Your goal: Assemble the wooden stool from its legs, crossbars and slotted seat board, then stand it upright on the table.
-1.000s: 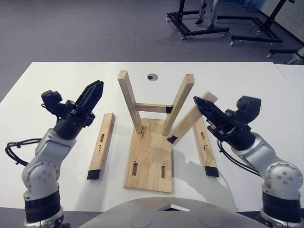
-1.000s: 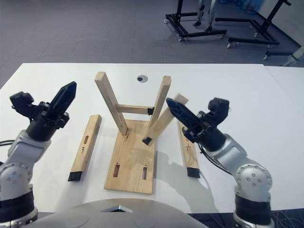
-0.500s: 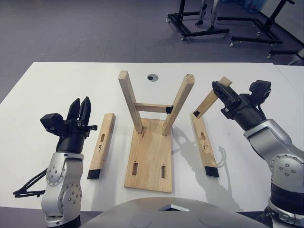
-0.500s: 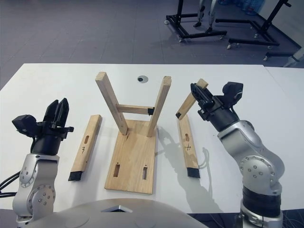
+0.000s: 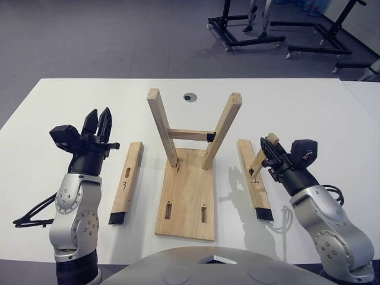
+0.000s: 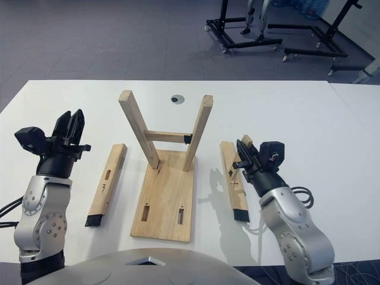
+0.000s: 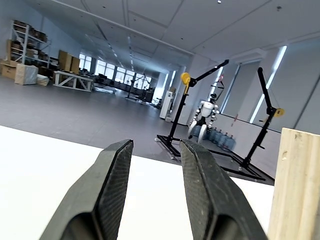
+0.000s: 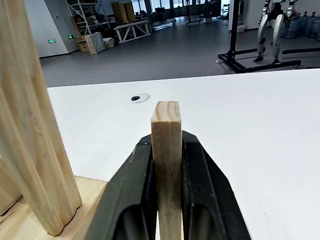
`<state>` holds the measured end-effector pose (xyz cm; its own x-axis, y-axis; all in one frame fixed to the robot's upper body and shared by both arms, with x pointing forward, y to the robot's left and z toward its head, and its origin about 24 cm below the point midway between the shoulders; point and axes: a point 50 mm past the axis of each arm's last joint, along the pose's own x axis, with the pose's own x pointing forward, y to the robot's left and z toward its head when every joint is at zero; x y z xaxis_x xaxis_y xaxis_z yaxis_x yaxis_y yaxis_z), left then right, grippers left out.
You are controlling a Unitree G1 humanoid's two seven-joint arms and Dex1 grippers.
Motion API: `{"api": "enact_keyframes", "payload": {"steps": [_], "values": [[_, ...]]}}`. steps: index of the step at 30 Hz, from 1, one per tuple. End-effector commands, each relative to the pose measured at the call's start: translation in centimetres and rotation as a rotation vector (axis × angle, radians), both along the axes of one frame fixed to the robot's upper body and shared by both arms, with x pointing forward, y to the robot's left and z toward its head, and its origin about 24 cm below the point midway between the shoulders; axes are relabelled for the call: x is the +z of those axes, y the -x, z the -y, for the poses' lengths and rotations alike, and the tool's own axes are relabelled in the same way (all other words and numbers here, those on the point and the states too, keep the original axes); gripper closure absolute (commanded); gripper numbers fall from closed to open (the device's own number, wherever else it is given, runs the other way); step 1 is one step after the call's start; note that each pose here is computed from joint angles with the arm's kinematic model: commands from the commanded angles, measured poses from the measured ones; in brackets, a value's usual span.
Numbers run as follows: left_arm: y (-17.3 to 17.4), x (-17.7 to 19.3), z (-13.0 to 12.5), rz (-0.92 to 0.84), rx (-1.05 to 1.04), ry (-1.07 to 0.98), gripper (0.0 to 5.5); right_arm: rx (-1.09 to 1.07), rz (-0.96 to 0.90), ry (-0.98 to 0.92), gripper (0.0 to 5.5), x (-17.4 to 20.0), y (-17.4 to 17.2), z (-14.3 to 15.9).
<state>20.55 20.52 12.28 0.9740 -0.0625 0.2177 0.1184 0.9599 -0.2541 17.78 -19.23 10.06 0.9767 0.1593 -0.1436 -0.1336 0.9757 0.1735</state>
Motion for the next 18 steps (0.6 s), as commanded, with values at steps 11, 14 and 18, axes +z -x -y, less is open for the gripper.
{"api": "enact_keyframes", "payload": {"steps": [11,14,18], "values": [[-0.5,-0.3,0.3,-0.024,-0.040,-0.004,3.81,-0.099,0.000,0.029,5.11,-1.2,-0.1,0.5],[-0.5,-0.4,0.3,-0.034,-0.050,-0.008,3.81,-0.114,-0.018,0.039,5.11,-1.6,-0.2,0.7],[-0.6,-0.7,0.4,-0.048,-0.064,-0.022,3.81,-0.118,-0.014,0.051,5.11,-1.5,-0.7,0.6]]}}
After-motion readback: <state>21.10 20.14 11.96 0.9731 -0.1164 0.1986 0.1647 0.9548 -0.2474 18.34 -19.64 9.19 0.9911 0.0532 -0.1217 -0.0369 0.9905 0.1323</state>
